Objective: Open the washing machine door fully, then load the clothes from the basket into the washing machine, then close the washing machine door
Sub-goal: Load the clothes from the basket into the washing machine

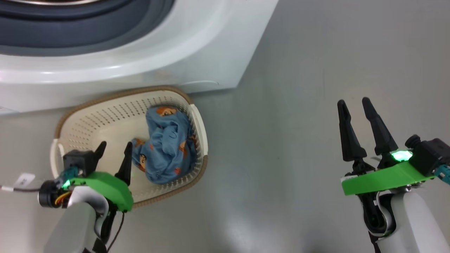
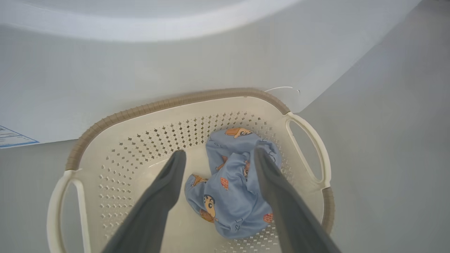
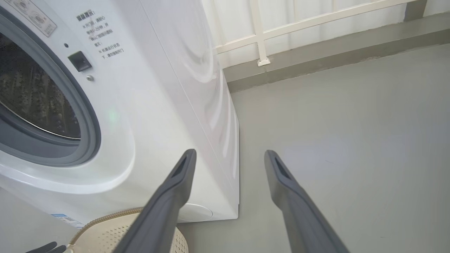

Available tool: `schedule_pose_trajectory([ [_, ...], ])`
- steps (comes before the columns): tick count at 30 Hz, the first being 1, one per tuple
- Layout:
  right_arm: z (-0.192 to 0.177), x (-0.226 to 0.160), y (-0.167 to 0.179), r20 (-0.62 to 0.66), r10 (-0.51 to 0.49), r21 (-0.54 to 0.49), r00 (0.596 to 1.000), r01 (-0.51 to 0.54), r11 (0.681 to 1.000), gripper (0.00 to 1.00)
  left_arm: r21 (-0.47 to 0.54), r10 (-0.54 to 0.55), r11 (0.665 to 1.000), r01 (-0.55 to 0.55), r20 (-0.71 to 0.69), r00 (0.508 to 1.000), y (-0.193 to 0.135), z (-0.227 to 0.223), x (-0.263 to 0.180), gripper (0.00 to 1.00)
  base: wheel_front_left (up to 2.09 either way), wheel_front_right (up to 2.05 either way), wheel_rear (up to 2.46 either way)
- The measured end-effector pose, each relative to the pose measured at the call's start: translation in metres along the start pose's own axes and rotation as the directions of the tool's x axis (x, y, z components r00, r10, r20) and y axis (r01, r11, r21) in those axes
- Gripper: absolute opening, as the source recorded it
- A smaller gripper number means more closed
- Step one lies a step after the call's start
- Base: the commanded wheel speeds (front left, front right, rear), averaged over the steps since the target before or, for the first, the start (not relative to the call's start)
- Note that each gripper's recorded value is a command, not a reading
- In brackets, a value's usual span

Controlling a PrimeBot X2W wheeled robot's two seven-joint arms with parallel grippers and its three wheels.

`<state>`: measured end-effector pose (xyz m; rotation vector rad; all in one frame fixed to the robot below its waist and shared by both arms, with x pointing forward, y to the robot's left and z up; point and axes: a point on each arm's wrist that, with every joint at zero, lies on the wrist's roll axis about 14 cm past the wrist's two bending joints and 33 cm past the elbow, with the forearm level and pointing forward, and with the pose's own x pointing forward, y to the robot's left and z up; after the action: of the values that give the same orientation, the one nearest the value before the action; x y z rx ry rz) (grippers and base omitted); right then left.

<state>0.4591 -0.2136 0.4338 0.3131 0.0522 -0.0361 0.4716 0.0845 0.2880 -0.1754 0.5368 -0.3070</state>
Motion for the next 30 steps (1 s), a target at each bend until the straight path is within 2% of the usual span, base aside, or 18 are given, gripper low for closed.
schedule_pose_trajectory([
  [9,-0.02,0.019,-0.013,-0.029,-0.026,-0.023,0.999,0.025,0.999,1.0,0.026,-0.116,0.992,0.121,-0.15,0.982,-0.024,-0.042,0.046,1.0,0.0,0.0,0.0],
  [17,-0.04,0.031,-0.016,-0.063,-0.021,-0.034,0.998,0.019,0.999,1.0,-0.001,-0.198,0.979,0.204,-0.252,0.947,-0.043,-0.08,0.067,1.0,0.0,0.0,0.0],
  [23,-0.058,0.029,-0.024,-0.107,-0.042,-0.044,0.993,0.037,0.998,1.0,-0.021,-0.232,0.971,0.238,-0.322,0.918,-0.049,-0.105,0.075,1.0,0.0,0.0,0.0],
  [30,-0.066,0.032,-0.029,-0.121,-0.052,-0.054,0.991,0.046,0.997,1.0,-0.055,-0.262,0.964,0.26,-0.347,0.9,-0.054,-0.115,0.091,1.0,0.0,0.0,0.0],
])
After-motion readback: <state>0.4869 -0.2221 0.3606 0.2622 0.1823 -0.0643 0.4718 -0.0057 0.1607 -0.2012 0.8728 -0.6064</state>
